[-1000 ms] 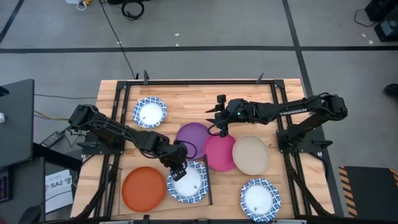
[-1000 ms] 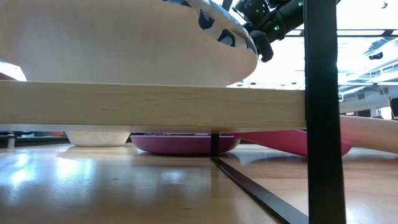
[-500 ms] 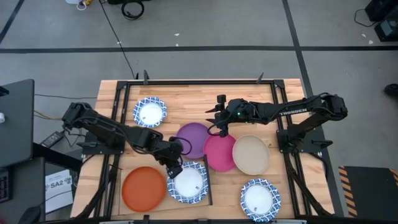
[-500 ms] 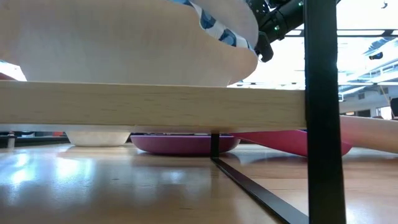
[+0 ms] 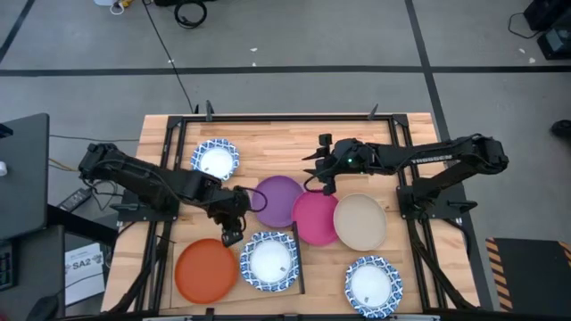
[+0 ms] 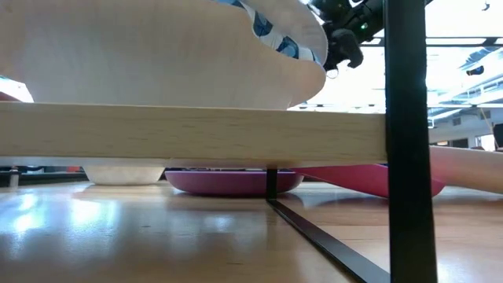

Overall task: Place and stack plates onto a shelf
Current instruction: Stack the gray plate on top of the orange plate on the shelf

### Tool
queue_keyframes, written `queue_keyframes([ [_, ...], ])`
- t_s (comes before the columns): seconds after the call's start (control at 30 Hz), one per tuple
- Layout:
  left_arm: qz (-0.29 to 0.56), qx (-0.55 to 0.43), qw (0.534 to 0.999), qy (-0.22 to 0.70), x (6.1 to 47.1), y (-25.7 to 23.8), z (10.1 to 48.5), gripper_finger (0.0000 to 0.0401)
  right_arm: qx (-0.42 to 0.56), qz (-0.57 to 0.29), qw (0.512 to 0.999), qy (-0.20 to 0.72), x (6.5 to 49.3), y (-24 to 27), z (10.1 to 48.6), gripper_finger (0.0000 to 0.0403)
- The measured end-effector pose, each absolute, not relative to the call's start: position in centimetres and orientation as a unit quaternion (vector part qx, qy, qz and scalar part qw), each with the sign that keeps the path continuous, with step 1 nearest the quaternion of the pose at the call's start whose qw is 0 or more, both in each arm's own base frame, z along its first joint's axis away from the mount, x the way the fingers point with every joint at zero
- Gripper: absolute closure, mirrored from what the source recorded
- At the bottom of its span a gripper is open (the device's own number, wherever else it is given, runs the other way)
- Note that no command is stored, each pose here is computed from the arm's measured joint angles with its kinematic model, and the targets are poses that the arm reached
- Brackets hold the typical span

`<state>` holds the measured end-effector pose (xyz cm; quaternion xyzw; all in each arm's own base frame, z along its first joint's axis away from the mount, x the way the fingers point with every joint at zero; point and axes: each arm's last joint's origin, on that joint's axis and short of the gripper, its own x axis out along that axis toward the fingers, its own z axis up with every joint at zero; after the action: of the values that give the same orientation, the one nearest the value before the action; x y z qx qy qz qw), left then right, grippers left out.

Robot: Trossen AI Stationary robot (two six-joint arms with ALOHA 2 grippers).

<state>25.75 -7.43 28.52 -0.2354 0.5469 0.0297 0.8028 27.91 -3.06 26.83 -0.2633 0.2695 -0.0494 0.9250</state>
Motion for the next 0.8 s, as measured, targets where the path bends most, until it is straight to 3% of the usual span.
queue_keyframes([
  [0.4, 0.022, -0.17, 0.829, 0.532, 26.1, -3.6, 28.9, 0.0259, -0.069, -0.042, 0.95, 0.303, 22.3, -2.6, 29.3, 0.0238],
  [0.8, 0.031, -0.135, 0.857, 0.495, 26.9, 0.2, 29.2, 0.0259, 0.023, -0.064, 0.931, 0.358, 17.9, -2.1, 29.9, 0.0238],
])
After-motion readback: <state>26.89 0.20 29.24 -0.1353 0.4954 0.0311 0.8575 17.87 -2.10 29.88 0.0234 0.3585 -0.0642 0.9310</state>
